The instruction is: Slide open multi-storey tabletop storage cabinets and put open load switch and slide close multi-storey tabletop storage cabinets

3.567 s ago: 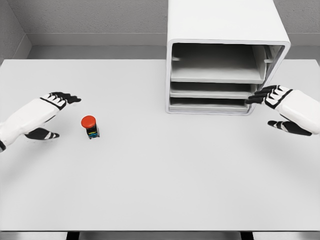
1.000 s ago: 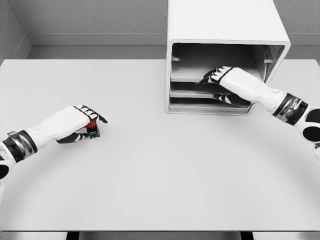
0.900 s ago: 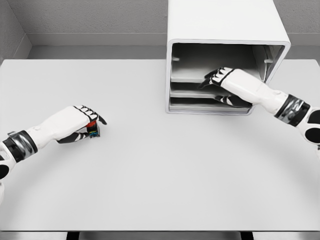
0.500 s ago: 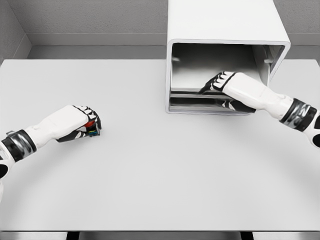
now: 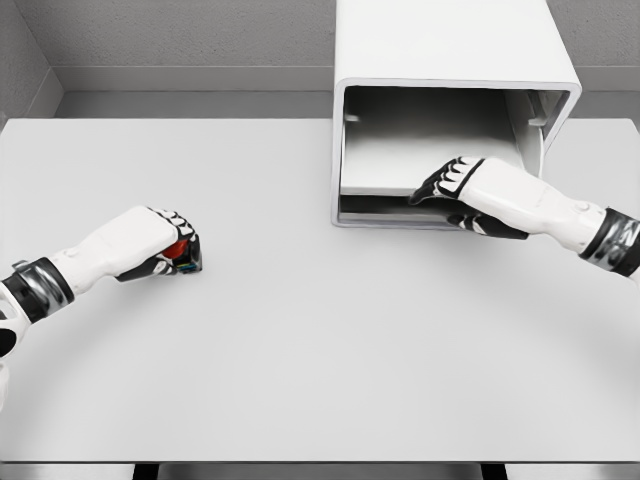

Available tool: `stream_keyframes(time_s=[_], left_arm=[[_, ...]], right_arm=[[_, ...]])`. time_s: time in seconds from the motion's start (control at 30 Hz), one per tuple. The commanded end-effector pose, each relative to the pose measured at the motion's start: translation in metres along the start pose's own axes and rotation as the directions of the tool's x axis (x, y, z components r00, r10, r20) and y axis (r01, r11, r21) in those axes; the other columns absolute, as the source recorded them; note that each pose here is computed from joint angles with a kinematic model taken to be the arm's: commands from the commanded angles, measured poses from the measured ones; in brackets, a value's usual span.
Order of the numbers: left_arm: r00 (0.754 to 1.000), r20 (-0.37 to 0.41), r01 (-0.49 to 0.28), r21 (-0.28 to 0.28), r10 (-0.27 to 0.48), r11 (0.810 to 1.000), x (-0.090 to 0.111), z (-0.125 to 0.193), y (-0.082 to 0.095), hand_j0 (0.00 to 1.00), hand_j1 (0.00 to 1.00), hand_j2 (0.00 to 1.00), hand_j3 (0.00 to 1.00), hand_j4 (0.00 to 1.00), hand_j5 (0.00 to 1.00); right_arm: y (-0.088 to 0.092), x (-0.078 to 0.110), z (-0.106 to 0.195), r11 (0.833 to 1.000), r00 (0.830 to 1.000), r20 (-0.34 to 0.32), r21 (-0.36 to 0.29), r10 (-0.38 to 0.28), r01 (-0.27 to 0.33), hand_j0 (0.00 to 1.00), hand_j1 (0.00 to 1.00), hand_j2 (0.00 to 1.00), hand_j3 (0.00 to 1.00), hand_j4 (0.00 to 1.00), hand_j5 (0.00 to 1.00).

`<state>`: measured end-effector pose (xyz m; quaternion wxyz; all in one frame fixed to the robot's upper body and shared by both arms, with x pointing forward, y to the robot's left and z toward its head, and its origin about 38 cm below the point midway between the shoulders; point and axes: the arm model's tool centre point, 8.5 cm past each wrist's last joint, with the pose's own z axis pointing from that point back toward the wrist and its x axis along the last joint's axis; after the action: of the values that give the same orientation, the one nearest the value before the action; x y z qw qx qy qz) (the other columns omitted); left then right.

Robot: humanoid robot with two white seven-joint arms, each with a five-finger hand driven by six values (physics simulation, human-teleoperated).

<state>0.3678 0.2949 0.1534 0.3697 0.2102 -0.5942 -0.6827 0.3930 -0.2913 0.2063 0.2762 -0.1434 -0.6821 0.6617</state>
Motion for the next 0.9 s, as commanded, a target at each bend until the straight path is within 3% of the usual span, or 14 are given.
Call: stream_keyframes(time_s=[0.0, 0.3, 0.8, 0.87], left_arm=[[1.0, 0.008, 0.01, 0.025, -0.01, 1.0, 0.004, 0.001, 0.008, 0.33, 0.33, 0.33, 0.33, 0.33, 0.33], [1.0, -0.008, 0.023, 0.048, -0.022, 0.999, 0.002, 0.006, 0.016, 0.33, 0.33, 0.33, 0.33, 0.33, 0.33], [0.998, 0.015, 0.062, 0.098, -0.064, 0.993, 0.016, 0.006, 0.033, 0.33, 0.33, 0.33, 0.33, 0.33, 0.33], [0.998, 0.018, 0.065, 0.102, -0.068, 0.993, 0.017, 0.006, 0.034, 0.33, 0.33, 0.33, 0.33, 0.33, 0.33]], right_arm=[[-0.003, 0.0, 0.003, 1.0, 1.0, -0.001, -0.004, -0.004, 0.004, 0.72, 0.72, 0.72, 0.72, 0.72, 0.72], [-0.005, 0.012, 0.012, 1.0, 1.0, 0.026, 0.02, 0.009, -0.01, 0.72, 0.72, 0.72, 0.72, 0.72, 0.72], [-0.009, 0.013, 0.031, 0.999, 1.0, 0.008, 0.048, 0.021, -0.022, 0.73, 0.73, 0.73, 0.73, 0.73, 0.73], [-0.012, 0.018, 0.041, 0.999, 1.0, -0.005, 0.025, 0.026, -0.025, 0.73, 0.73, 0.73, 0.73, 0.73, 0.73]])
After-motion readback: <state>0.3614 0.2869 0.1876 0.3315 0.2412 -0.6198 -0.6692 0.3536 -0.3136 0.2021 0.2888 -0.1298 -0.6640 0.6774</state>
